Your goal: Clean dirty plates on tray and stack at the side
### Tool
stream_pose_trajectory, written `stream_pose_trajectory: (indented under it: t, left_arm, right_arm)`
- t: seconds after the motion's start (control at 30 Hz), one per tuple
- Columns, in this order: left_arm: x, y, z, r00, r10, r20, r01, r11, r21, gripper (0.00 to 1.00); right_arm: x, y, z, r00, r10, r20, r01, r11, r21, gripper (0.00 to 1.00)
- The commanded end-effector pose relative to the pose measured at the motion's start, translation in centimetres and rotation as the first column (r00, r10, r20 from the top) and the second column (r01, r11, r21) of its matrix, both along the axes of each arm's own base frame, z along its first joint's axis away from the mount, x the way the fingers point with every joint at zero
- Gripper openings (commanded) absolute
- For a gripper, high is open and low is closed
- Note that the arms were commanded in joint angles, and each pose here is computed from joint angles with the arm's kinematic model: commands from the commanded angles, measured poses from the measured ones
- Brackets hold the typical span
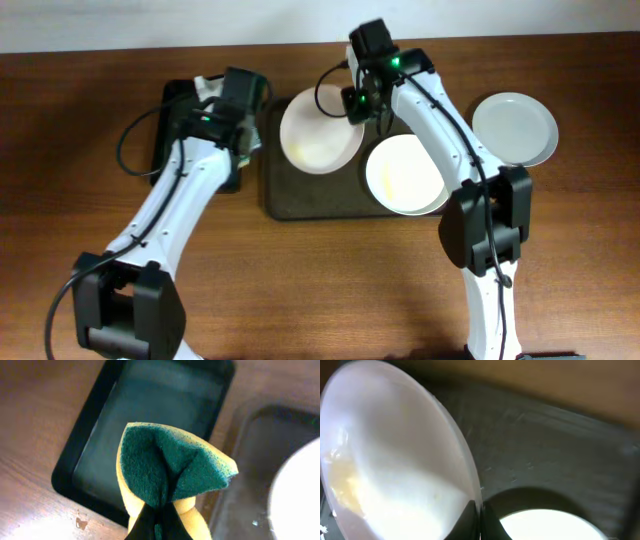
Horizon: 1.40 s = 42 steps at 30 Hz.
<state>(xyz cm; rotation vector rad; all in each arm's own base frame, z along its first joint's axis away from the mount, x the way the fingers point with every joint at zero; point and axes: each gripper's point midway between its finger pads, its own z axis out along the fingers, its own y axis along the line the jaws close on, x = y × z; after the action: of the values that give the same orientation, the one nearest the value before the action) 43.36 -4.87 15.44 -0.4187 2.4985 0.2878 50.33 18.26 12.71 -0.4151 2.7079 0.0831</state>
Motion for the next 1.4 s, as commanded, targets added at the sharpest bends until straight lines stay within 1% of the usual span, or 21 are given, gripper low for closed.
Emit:
stream_pose_trajectory:
  t: [0.0, 0.03, 0.1, 0.2, 0.23, 0.27, 0.43, 0.53, 0.7, 0.87, 0.93, 1.0, 1.03, 1.07, 1.1, 1.13, 1.2, 1.23, 1.27, 1.33, 1.37]
  left_arm:
    - [-0.6, 0.7, -1.8, 0.998, -0.014, -0.065, 0.006, 0.992, -0.123, 0.0]
    - [-0.6, 0.9, -1.9, 0.997, -0.009, -0.071, -0.001, 0.99, -0.139, 0.0]
    - [-0.8, 1.7, -2.0, 0.997, 0.006, -0.083, -0.018, 0.988, -0.151, 0.0]
    - [-0.9, 2.4, -2.2, 0.995, 0.021, -0.093, -0.035, 0.988, -0.149, 0.0]
    - [-1.0, 2.6, -2.2, 0.995, 0.025, -0.098, -0.039, 0.988, -0.148, 0.0]
    - [-1.1, 2.7, -2.2, 0.994, 0.027, -0.102, -0.042, 0.988, -0.147, 0.0]
    - [-1.2, 2.7, -2.3, 0.994, 0.027, -0.105, -0.043, 0.988, -0.147, 0.0]
    - [-1.2, 2.7, -2.3, 0.994, 0.027, -0.106, -0.043, 0.988, -0.146, 0.0]
    - [-1.2, 2.7, -2.3, 0.994, 0.028, -0.106, -0.043, 0.988, -0.146, 0.0]
    - [-1.2, 2.7, -2.3, 0.994, 0.029, -0.105, -0.044, 0.989, -0.144, 0.0]
    - [-1.2, 2.7, -2.3, 0.994, 0.029, -0.106, -0.044, 0.989, -0.144, 0.0]
    - [-1.2, 2.7, -2.3, 0.994, 0.029, -0.105, -0.044, 0.989, -0.144, 0.0]
    - [-1.2, 2.7, -2.3, 0.994, 0.029, -0.105, -0.044, 0.989, -0.144, 0.0]
    - [-1.2, 2.7, -2.3, 0.994, 0.029, -0.105, -0.044, 0.989, -0.144, 0.0]
    - [-1.2, 2.7, -2.3, 0.994, 0.029, -0.105, -0.044, 0.989, -0.144, 0.0]
    - [-1.2, 2.7, -2.3, 0.994, 0.029, -0.105, -0.044, 0.989, -0.144, 0.0]
    - [-1.2, 2.7, -2.3, 0.994, 0.029, -0.106, -0.044, 0.989, -0.144, 0.0]
    - [-1.2, 2.7, -2.3, 0.994, 0.029, -0.107, -0.044, 0.989, -0.144, 0.0]
    - [-1.3, 2.8, -2.3, 0.994, 0.029, -0.109, -0.044, 0.989, -0.143, 0.0]
    - [-1.4, 2.8, -2.3, 0.993, 0.029, -0.113, -0.045, 0.989, -0.142, 0.0]
    - [-1.4, 2.8, -2.3, 0.993, 0.029, -0.113, -0.045, 0.989, -0.142, 0.0]
  right_arm:
    - [0.9, -0.7, 8.3, 0.971, 0.066, 0.229, -0.005, 0.967, -0.255, 0.04]
    - [0.8, -0.7, 9.2, 0.965, 0.074, 0.25, 0.003, 0.956, -0.294, 0.04]
    - [0.5, -0.6, 11.9, 0.941, 0.098, 0.325, 0.053, 0.904, -0.425, 0.04]
    - [-0.1, 0.2, 13.9, 0.914, 0.153, 0.376, 0.087, 0.831, -0.549, 0.04]
    - [-0.5, 0.6, 14.6, 0.904, 0.177, 0.389, 0.099, 0.798, -0.594, 0.04]
    - [-1.2, 1.5, 16.0, 0.883, 0.207, 0.422, 0.142, 0.738, -0.659, 0.04]
    - [-2.4, 2.6, 18.5, 0.845, 0.247, 0.474, 0.223, 0.642, -0.734, 0.04]
    - [-2.5, 3.0, 19.2, 0.832, 0.255, 0.493, 0.246, 0.627, -0.739, 0.04]
    - [-2.5, 2.9, 19.4, 0.833, 0.264, 0.486, 0.246, 0.61, -0.753, 0.04]
    - [-3.0, 1.2, 21.5, 0.813, 0.227, 0.536, 0.368, 0.514, -0.775, 0.04]
    - [-3.0, 1.0, 21.7, 0.822, 0.243, 0.515, 0.358, 0.484, -0.799, 0.04]
    - [-3.0, 1.2, 21.5, 0.82, 0.239, 0.521, 0.356, 0.5, -0.789, 0.04]
    - [-2.9, 1.3, 21.3, 0.813, 0.226, 0.536, 0.362, 0.525, -0.77, 0.04]
    - [-2.7, 1.8, 20.7, 0.81, 0.214, 0.547, 0.35, 0.571, -0.742, 0.04]
    - [-2.4, 2.6, 19.4, 0.821, 0.219, 0.527, 0.294, 0.63, -0.719, 0.04]
    - [-2.1, 4.0, 17.1, 0.85, 0.262, 0.458, 0.157, 0.703, -0.694, 0.04]
    - [-2.1, 5.3, 13.6, 0.883, 0.313, 0.349, -0.032, 0.782, -0.622, 0.04]
    - [-2.0, 4.9, 13.2, 0.892, 0.3, 0.338, -0.034, 0.789, -0.613, 0.04]
    - [-1.7, 3.2, 13.4, 0.904, 0.192, 0.383, 0.071, 0.815, -0.575, 0.04]
    - [-0.9, 1.2, 13.9, 0.889, 0.003, 0.458, 0.223, 0.87, -0.439, 0.04]
    - [-0.2, 0.5, 13.2, 0.903, -0.041, 0.427, 0.213, 0.907, -0.364, 0.04]
